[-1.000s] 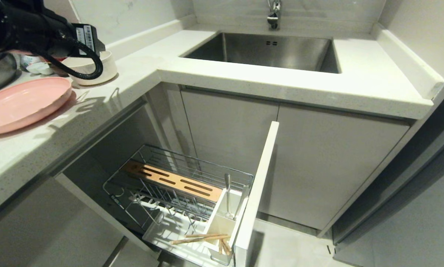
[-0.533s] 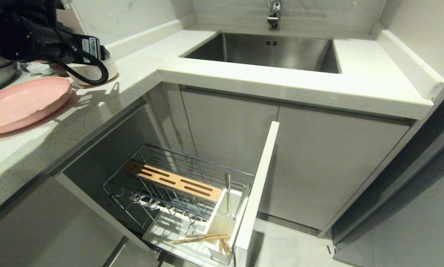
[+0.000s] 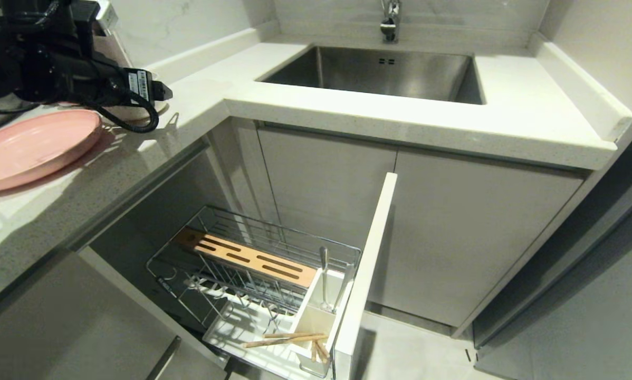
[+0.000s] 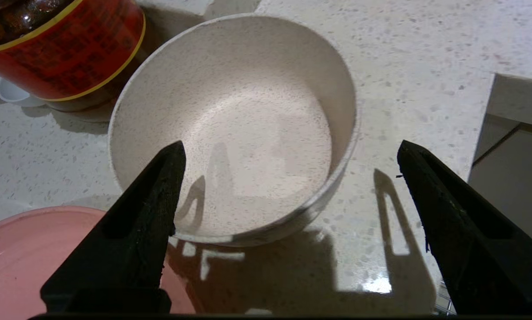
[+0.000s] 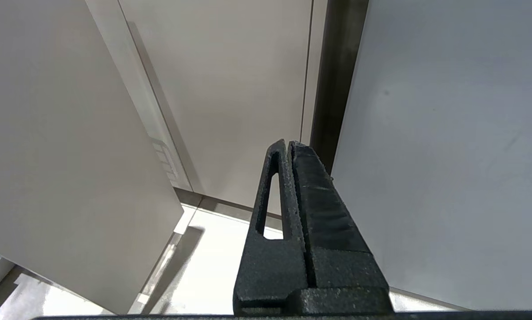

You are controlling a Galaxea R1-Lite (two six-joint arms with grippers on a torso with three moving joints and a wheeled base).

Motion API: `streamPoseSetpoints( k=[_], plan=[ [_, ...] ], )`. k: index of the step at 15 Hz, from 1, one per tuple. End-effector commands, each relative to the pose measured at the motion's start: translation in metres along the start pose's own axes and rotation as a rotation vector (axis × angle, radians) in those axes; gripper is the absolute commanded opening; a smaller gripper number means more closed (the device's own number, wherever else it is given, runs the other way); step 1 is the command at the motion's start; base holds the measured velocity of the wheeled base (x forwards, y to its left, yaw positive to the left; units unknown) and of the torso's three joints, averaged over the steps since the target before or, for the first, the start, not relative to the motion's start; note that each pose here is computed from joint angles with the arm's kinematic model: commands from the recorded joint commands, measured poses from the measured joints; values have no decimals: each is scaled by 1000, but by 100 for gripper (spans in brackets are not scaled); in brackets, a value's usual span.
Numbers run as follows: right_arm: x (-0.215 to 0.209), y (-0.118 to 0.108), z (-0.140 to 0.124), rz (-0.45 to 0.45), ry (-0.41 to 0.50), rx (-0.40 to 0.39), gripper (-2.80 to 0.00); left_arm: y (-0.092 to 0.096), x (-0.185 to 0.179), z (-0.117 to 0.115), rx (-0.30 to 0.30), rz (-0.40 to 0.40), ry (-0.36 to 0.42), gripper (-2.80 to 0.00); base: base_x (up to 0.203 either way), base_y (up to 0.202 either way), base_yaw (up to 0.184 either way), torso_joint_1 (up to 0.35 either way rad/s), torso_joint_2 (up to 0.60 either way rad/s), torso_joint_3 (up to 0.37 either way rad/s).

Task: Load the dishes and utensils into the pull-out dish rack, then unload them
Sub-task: Pick up the bowl and place it in the cupboard

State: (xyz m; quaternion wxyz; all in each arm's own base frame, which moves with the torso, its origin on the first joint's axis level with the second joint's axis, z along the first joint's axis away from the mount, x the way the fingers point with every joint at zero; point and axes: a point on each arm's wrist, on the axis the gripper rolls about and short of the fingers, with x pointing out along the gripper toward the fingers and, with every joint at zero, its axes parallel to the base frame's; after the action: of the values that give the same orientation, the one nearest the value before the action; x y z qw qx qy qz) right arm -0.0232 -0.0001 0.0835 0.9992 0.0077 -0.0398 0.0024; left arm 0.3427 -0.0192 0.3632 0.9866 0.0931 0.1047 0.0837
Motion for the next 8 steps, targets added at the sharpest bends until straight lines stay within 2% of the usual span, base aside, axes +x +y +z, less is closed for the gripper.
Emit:
streamPoseSetpoints(
  k=[1,2,3,8],
  plan=[
    [2,0,-7,0,26,0,-280,1,3,-2,1,-4,5,0,0,0,0,0,0,0],
    [2,0,-7,0,26,0,-280,1,3,-2,0,-6,7,-232,0,0,0,0,0,0],
    [2,0,-7,0,26,0,-280,1,3,-2,1,-6,8,-280,0,0,0,0,0,0],
    [2,0,-7,0,26,0,-280,2,-2,0,-1,-22,-3,-280,0,0,0,0,0,0]
  ],
)
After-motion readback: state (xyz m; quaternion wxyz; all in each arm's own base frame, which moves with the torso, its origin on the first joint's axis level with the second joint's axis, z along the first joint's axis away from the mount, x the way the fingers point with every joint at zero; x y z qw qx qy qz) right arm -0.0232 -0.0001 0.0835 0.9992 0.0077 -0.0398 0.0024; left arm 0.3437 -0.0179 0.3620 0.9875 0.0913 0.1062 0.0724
